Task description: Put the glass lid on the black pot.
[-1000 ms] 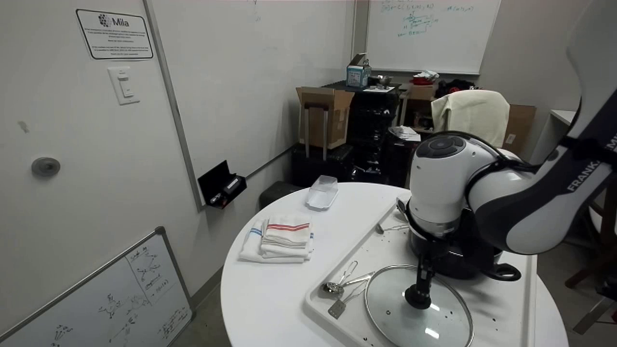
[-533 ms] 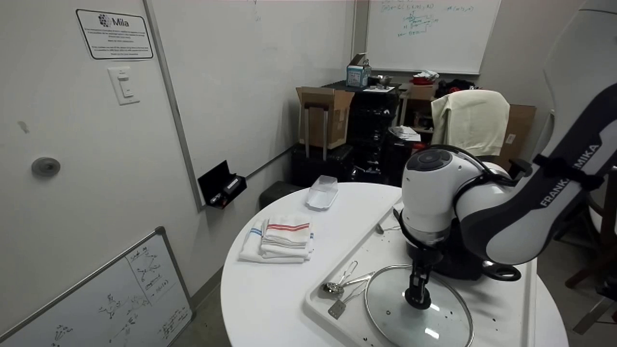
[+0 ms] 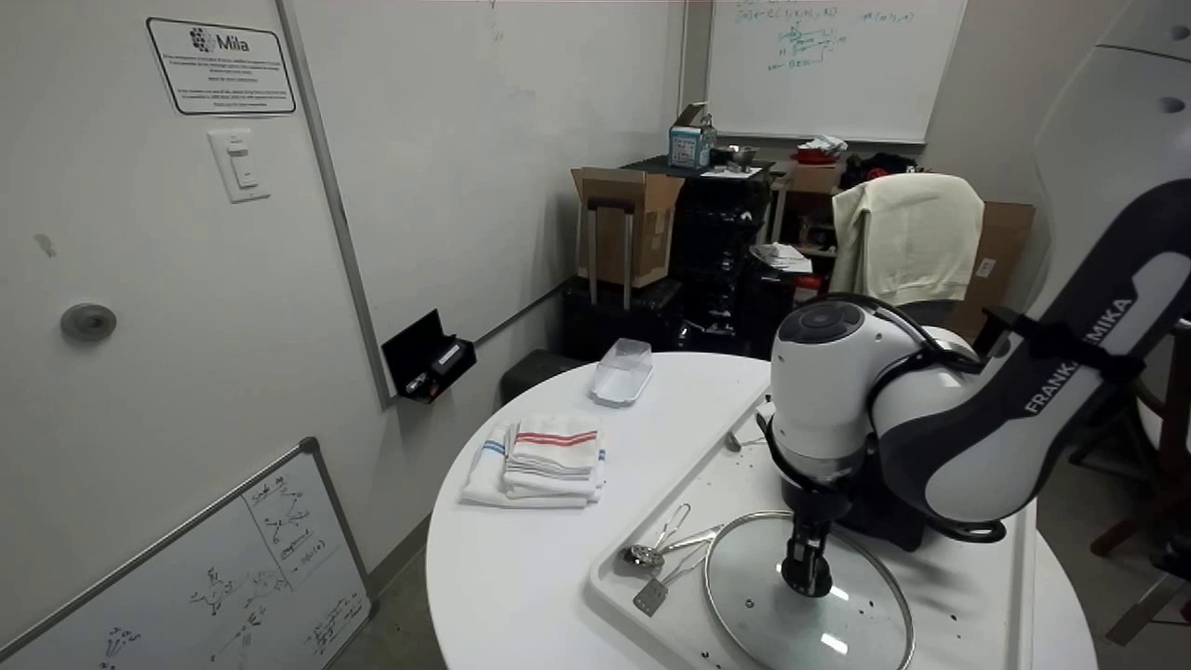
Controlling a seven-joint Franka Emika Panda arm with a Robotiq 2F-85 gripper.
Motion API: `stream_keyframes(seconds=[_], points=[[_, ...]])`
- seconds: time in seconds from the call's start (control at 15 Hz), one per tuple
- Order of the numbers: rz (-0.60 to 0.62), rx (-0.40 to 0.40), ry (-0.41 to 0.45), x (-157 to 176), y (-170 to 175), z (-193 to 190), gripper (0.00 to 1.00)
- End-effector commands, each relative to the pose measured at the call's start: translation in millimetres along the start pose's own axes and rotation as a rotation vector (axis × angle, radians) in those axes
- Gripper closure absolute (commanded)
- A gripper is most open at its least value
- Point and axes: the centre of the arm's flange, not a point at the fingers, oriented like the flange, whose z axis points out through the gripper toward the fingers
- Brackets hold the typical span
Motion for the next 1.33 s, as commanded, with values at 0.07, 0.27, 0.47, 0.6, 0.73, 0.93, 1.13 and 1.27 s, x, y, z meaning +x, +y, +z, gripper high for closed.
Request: stream_keyframes(seconds=[0.07, 0.27, 0.47, 0.6, 0.73, 0.93, 1.13, 1.27], points=[[-0.015, 0.016, 0.015, 8, -3, 2, 0.33], [-0.015, 0.023, 0.016, 9, -3, -1, 0.55], [-0.014, 0.031, 0.016, 10, -3, -3, 0.76], [-0.015, 0.035, 0.013, 8, -2, -6, 0.76], [-0.019, 0.03, 0.03, 3, -1, -15, 0.76], [-0.047, 0.026, 0.033, -8, 1, -31, 0.76], [-0.073, 0.021, 0.039, -17, 2, -46, 0.76], [-0.092, 0.02, 0.043, -25, 3, -59, 0.76]])
